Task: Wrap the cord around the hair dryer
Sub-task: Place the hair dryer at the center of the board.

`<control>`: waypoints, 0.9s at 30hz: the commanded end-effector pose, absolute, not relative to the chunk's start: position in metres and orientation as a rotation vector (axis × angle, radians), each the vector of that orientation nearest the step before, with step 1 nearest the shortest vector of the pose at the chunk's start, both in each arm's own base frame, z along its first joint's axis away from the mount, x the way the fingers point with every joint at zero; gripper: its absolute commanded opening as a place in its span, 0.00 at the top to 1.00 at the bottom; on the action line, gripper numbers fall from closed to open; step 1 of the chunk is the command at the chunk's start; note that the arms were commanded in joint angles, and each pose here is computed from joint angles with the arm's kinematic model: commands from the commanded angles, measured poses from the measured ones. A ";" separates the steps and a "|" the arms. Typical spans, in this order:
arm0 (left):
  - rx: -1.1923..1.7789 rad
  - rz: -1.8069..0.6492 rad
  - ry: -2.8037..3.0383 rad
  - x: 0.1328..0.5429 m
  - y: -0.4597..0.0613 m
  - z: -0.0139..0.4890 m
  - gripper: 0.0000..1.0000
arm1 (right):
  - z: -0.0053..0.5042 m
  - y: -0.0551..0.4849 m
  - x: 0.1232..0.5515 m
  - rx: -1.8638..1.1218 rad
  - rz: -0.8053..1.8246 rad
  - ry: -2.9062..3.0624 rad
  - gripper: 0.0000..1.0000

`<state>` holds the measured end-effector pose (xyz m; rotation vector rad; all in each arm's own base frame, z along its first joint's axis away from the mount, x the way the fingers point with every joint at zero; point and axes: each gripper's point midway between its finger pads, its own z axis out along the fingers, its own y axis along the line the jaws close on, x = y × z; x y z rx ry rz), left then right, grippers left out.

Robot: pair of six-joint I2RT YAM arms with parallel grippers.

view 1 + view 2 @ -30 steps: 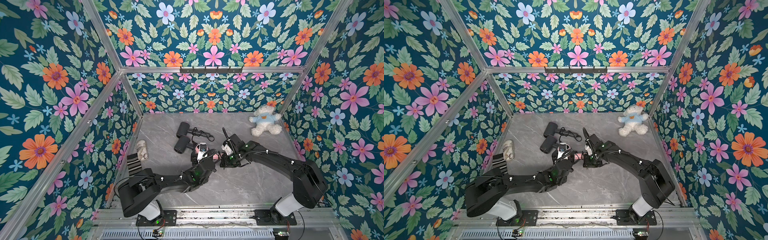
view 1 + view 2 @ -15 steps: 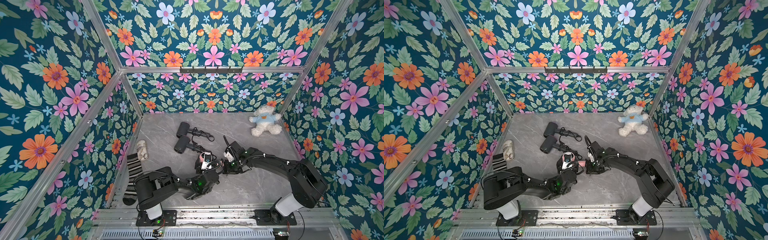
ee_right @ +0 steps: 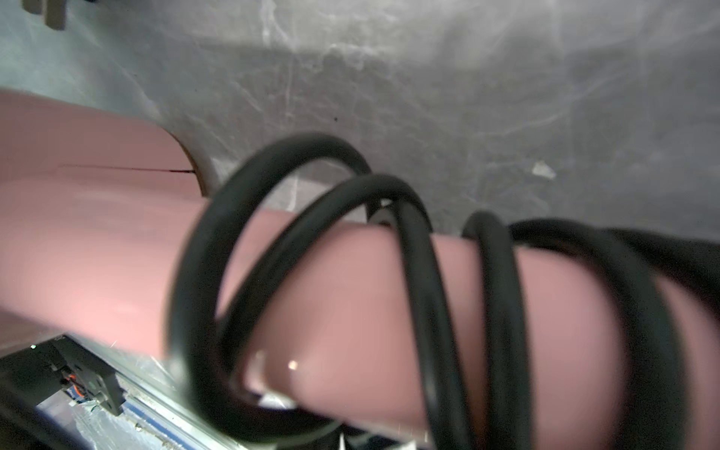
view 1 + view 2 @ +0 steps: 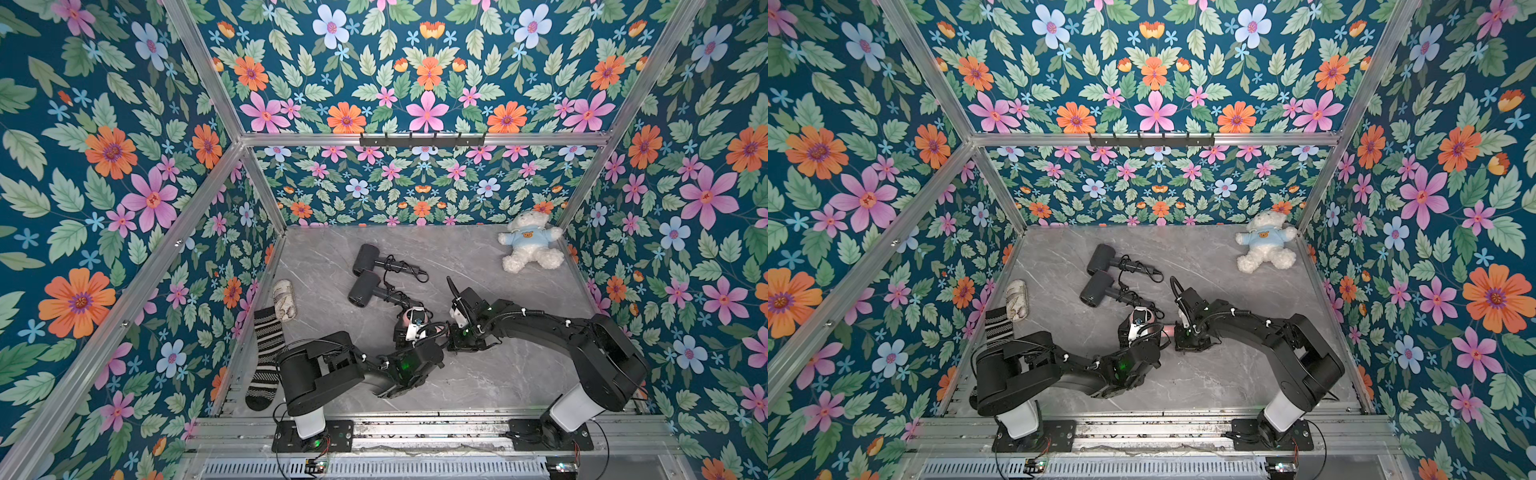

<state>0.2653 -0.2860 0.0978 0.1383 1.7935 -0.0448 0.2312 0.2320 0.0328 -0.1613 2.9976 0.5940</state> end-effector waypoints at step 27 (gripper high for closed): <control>0.267 -0.197 1.880 0.251 -0.310 0.132 0.01 | 0.040 0.238 0.275 -0.185 0.527 2.821 1.00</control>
